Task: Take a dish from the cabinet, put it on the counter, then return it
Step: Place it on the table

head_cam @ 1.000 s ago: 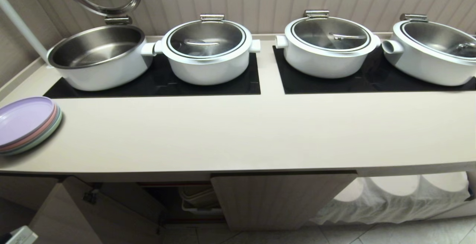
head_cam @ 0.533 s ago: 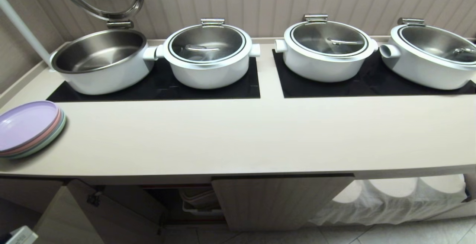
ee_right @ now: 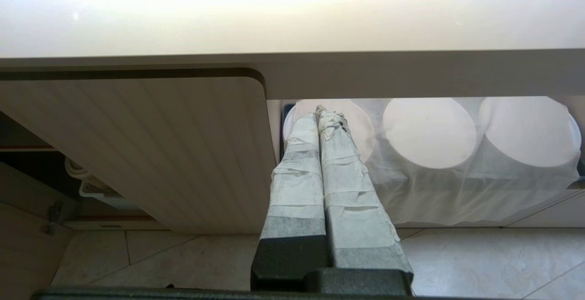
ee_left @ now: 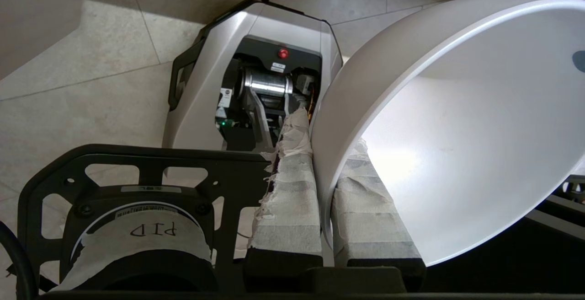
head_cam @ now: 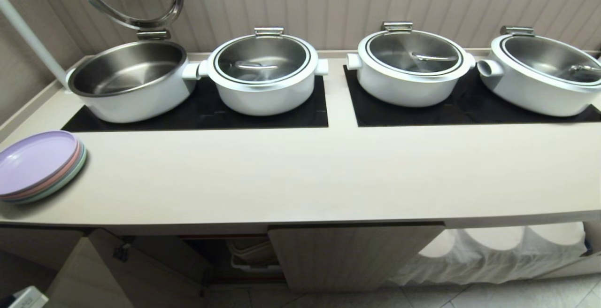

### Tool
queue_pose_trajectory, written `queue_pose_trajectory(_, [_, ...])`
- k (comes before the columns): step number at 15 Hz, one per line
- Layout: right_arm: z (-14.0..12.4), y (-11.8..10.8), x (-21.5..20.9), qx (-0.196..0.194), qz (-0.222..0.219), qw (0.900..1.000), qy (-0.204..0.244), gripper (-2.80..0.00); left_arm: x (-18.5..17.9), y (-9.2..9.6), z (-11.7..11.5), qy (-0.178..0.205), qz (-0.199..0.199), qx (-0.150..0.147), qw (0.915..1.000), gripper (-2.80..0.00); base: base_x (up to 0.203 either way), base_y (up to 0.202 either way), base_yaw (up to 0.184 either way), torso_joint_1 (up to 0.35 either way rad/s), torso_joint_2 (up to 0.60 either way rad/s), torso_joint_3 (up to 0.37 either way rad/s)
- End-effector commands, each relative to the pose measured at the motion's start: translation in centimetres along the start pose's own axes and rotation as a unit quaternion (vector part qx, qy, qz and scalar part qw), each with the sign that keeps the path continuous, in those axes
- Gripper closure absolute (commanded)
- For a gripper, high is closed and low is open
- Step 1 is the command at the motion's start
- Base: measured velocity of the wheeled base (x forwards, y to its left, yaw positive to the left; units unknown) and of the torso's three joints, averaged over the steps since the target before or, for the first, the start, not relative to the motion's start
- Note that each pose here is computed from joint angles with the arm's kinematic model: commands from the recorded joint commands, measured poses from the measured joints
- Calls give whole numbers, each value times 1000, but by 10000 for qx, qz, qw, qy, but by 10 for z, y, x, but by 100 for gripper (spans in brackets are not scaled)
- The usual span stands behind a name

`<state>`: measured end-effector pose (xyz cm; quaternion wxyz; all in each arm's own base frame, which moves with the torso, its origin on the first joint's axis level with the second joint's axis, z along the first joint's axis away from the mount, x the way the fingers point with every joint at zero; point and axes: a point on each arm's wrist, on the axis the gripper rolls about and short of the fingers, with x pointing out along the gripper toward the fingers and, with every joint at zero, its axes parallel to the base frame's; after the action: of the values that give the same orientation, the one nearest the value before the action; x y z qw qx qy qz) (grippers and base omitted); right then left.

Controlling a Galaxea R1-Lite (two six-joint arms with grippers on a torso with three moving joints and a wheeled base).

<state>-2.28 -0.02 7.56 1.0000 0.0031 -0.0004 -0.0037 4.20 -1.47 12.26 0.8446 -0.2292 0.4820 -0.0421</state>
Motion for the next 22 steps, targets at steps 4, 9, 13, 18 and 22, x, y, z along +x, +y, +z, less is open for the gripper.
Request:
queue_pose_trajectory(4, [0, 0, 0, 0, 5, 10000, -3, 0, -1, -1, 1, -22, -18, -14, 10000, 0, 0, 0, 0, 20, -40, -20])
queue_pose_trajectory(9, [0, 0, 0, 0, 12, 10000, -3, 0, -8, -6, 7, -162, -85, 0, 9998, 0, 0, 0, 0, 0, 0, 0])
queue_pose_trajectory(13, [0, 0, 0, 0, 14, 10000, -3, 0, -8, -5, 6, -157, -89, -12, 9998, 0, 0, 0, 0, 0, 0, 0])
queue_pose_trajectory(18, [0, 0, 0, 0, 10, 10000, -3, 0, -10, -3, 2, -187, -95, -32, 9998, 0, 0, 0, 0, 0, 0, 0])
queue_pose_trajectory(22, [0, 0, 0, 0, 7, 10000, -3, 0, -11, 3, -7, -54, -16, -47, 10000, 0, 0, 0, 0, 0, 0, 0])
